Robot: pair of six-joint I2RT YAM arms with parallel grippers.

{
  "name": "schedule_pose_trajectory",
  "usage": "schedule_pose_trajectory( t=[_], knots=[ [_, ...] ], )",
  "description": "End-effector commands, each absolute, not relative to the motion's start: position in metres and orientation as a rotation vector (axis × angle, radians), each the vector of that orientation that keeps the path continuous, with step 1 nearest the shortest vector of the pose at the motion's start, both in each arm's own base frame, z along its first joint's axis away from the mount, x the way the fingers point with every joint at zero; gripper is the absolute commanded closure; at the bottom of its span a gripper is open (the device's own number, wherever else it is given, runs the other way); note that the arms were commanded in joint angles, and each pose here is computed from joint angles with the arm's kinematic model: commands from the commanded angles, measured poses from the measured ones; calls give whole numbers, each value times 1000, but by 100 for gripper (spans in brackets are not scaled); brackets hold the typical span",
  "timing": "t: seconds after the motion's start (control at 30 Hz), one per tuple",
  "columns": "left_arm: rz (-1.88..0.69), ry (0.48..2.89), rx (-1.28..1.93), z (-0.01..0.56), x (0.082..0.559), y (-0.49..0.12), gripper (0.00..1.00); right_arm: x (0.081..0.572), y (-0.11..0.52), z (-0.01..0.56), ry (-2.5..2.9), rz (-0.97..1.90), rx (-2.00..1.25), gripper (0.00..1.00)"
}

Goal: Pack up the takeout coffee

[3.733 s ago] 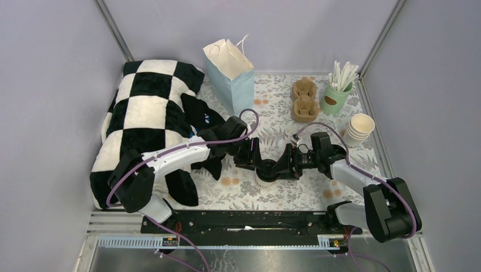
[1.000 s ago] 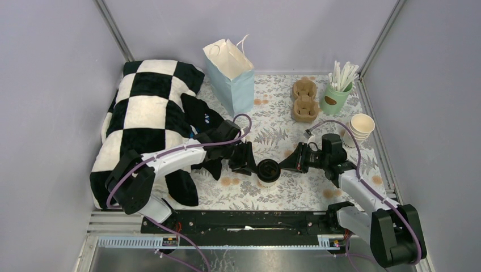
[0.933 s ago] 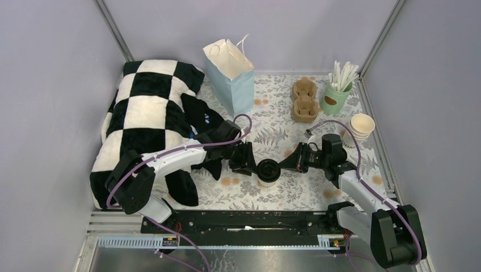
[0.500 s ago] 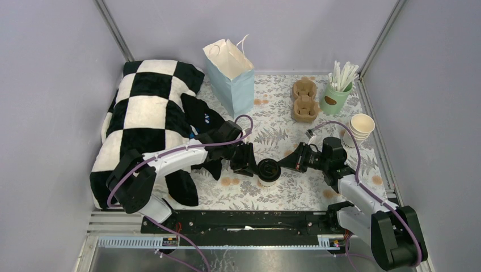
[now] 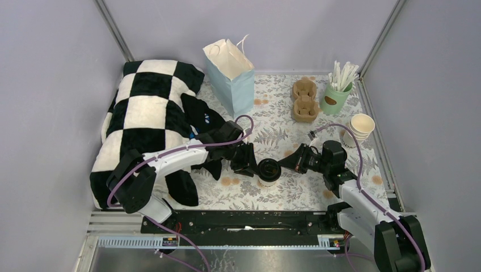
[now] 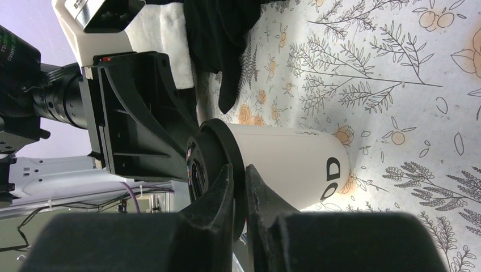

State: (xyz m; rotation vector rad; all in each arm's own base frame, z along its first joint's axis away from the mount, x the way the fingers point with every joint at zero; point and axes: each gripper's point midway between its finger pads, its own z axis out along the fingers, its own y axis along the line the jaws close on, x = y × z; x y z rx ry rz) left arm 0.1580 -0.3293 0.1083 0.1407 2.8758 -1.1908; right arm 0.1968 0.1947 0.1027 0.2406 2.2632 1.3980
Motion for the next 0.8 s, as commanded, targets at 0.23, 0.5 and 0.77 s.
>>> schedule_pose_trajectory(
  t=[0.23,0.5,0.77],
  knots=[
    [-678,3022,75,30,152,-280,60,135,133,-23,2776,724,639,100],
    [-666,3031,79,27,152,-279,60,130,139,-23,2819,678,562,100],
    [-746,2974,128,56,164,-296,59,162,169,48,2628,925,310,87]
  ],
)
